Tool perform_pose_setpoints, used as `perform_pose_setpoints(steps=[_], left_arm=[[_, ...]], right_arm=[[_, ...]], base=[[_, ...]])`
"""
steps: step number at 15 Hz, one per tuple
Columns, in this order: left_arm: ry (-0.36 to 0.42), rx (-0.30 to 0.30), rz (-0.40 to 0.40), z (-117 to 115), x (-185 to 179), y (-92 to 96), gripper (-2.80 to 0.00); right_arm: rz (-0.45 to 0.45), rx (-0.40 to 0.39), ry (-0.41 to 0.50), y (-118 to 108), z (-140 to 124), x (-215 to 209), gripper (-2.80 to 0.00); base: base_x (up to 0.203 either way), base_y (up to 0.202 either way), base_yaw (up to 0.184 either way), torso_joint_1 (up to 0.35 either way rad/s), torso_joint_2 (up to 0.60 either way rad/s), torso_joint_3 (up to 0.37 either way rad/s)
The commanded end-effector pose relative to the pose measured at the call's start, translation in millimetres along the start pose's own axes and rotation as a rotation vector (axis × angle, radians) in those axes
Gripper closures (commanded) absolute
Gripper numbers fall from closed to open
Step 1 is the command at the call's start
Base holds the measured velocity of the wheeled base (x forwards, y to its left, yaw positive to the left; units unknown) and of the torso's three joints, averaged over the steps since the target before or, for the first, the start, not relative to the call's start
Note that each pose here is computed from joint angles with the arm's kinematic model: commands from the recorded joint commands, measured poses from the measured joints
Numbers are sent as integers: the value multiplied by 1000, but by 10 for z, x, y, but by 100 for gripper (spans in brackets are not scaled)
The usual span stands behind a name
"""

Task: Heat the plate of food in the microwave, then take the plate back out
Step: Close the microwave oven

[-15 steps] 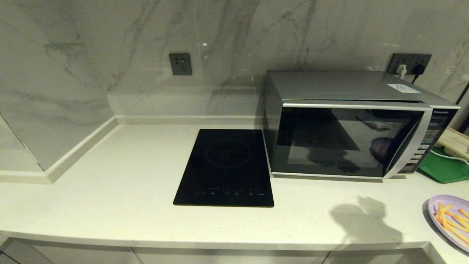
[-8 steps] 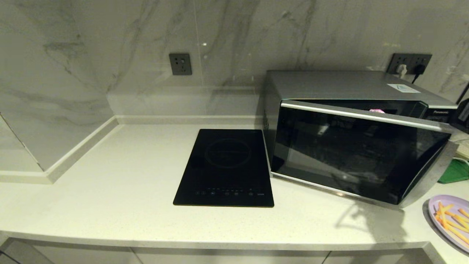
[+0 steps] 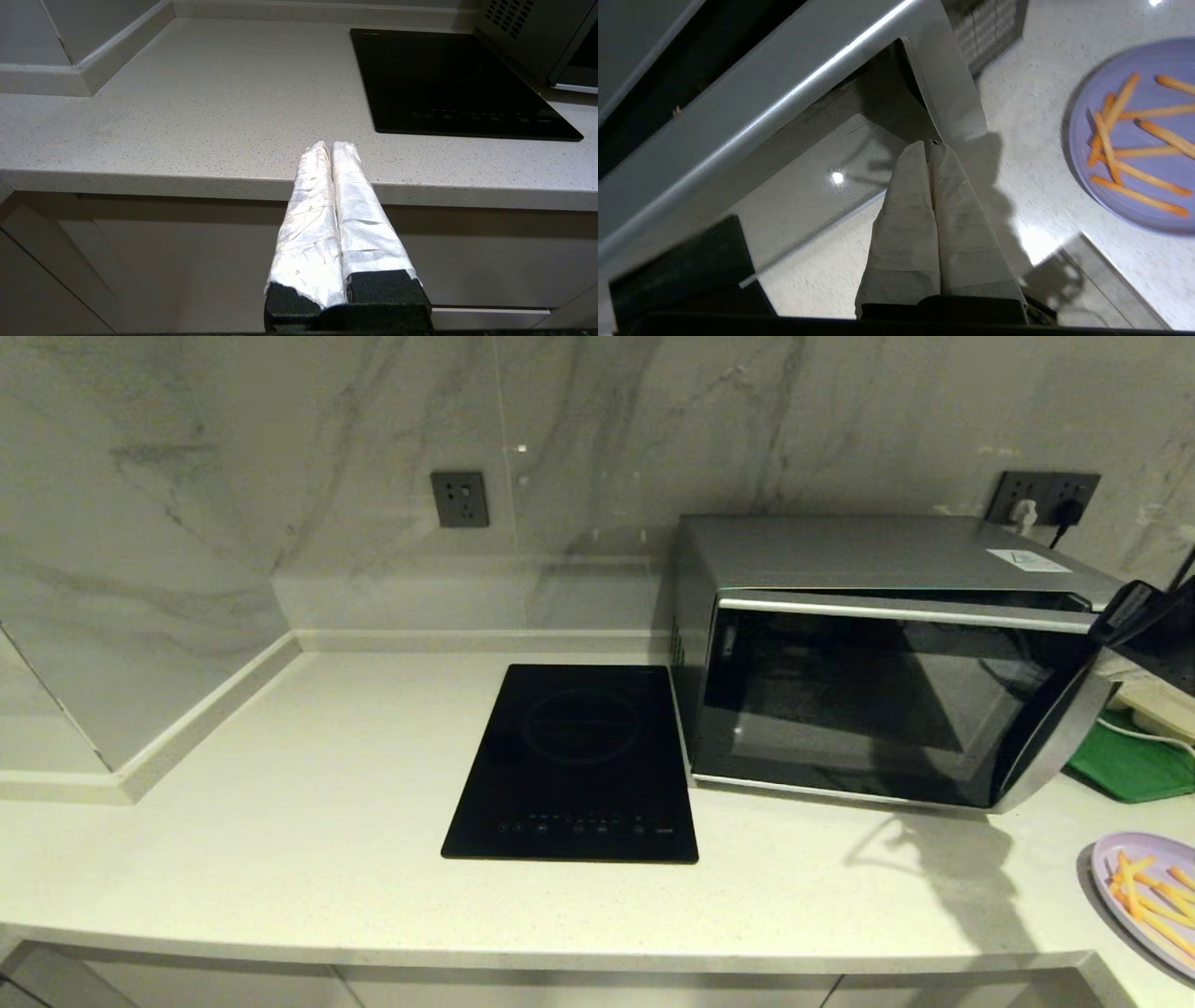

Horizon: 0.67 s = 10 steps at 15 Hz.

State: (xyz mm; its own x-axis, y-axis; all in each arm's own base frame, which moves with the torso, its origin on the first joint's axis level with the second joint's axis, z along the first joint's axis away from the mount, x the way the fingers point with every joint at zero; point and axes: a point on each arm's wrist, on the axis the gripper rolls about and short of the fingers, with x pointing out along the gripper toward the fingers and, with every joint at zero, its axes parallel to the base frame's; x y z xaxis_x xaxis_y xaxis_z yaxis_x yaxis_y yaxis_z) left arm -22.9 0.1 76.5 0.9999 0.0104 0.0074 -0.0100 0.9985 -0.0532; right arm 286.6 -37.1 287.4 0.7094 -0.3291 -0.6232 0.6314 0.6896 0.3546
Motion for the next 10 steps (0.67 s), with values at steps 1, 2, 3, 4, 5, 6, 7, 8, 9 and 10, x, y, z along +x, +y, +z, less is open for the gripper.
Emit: perform_pose_setpoints(steps=[1,2,3,4,5,6,7,8,9,10], left_arm=[[0,-1,0,0,0,0,0],[0,-1,0,0,0,0,0],[0,-1,0,0,0,0,0],[0,-1,0,0,0,0,0],[0,-1,0,0,0,0,0],[0,-1,0,0,0,0,0],[0,-1,0,0,0,0,0],[0,-1,0,0,0,0,0],[0,-1,0,0,0,0,0],[0,-1,0,0,0,0,0]], right_arm=[[4,16,-16,22,5,141,0],[4,17,-15,34,2,188,0],[3,18,-15,50,8,229,0],[8,19,-15,67,19,245,0],[13,18,-13,88,31,276,0],[20,19,-12,114,50,307,0],[20,19,-11,139,60,357,0],[21,20,-12,165,75,399,0],[22,20,-13,192,90,448,0],[25,21,-19,224,117,494,0]], base=[[0,0,0,0,0,0],[0,0,0,0,0,0],[0,0,0,0,0,0],[0,0,0,0,0,0],[0,0,0,0,0,0],[0,0,0,0,0,0],[0,0,0,0,0,0],[0,0,0,0,0,0],[0,0,0,0,0,0],[0,0,0,0,0,0]])
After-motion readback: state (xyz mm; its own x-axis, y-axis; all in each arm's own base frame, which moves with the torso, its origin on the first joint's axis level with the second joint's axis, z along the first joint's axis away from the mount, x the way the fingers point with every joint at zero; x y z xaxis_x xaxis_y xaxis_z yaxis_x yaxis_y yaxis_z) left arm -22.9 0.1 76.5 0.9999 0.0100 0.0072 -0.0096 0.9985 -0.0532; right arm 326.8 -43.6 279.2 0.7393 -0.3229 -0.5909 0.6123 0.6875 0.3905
